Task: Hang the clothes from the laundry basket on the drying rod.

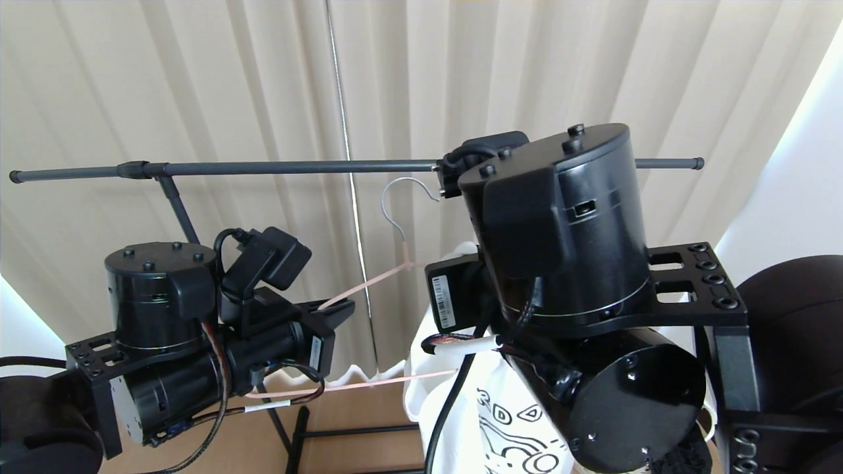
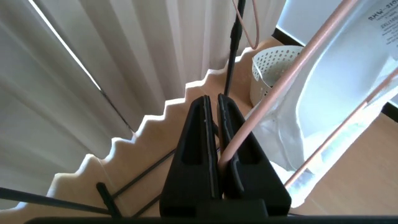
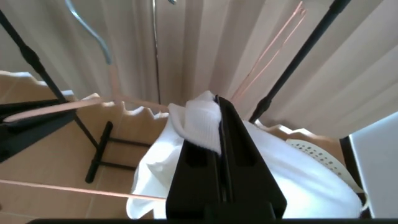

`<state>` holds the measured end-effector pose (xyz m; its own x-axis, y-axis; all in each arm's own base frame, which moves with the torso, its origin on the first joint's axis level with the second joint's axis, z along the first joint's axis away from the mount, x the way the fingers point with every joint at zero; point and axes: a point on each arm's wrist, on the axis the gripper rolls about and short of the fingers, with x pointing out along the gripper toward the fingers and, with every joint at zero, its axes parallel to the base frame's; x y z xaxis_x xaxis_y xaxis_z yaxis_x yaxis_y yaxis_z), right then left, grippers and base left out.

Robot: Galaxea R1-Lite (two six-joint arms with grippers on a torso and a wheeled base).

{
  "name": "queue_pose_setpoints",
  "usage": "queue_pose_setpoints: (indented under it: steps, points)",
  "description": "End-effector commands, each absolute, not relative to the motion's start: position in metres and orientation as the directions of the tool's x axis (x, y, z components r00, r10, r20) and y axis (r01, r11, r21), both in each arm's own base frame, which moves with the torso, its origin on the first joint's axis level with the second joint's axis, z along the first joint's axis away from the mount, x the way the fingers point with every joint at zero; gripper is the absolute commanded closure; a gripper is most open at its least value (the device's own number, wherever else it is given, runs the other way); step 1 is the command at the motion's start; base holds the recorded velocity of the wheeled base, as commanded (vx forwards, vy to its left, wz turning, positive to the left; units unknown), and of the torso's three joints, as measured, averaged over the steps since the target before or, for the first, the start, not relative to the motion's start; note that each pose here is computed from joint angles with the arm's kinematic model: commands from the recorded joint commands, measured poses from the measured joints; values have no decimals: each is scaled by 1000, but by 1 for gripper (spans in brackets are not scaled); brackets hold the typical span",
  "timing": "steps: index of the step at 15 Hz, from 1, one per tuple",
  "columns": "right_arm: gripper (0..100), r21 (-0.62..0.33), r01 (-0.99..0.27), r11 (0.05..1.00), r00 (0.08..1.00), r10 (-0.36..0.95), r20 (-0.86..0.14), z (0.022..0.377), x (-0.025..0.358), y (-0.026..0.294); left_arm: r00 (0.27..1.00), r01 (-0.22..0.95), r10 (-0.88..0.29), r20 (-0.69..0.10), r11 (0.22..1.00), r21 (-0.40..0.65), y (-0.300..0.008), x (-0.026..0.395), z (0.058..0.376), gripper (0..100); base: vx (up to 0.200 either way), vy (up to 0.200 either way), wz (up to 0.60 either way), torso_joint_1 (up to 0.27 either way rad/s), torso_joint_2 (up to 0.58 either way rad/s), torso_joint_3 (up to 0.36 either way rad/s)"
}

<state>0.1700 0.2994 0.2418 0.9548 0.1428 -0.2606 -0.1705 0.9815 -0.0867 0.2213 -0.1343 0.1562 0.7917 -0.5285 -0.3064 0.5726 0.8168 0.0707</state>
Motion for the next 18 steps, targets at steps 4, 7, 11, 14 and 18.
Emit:
queue_pose_setpoints:
  steps: [4, 7, 11, 14, 18]
  points:
    - [100, -42, -220, 975, 948, 204, -245, 246, 160, 323, 787, 575, -527, -322, 815, 70, -136, 223, 151, 100, 0, 0, 0, 0, 0, 0]
    - [100, -17, -239, 971, 944, 228, -240, 247, 156, 331, 788, 574, -527, -318, 816, 70, -135, 222, 152, 100, 0, 0, 0, 0, 0, 0]
    - [100, 3, -227, 974, 946, 221, -238, 249, 156, 328, 800, 572, -535, -274, 817, 73, -133, 218, 158, 100, 0, 0, 0, 0, 0, 0]
    - [0, 25, -191, 981, 956, 191, -223, 258, 165, 316, 802, 570, -536, -262, 818, 72, -129, 212, 160, 100, 0, 0, 0, 0, 0, 0]
    - [0, 45, -156, 987, 963, 162, -215, 263, 173, 306, 805, 570, -540, -244, 818, 72, -127, 209, 165, 100, 0, 0, 0, 0, 0, 0]
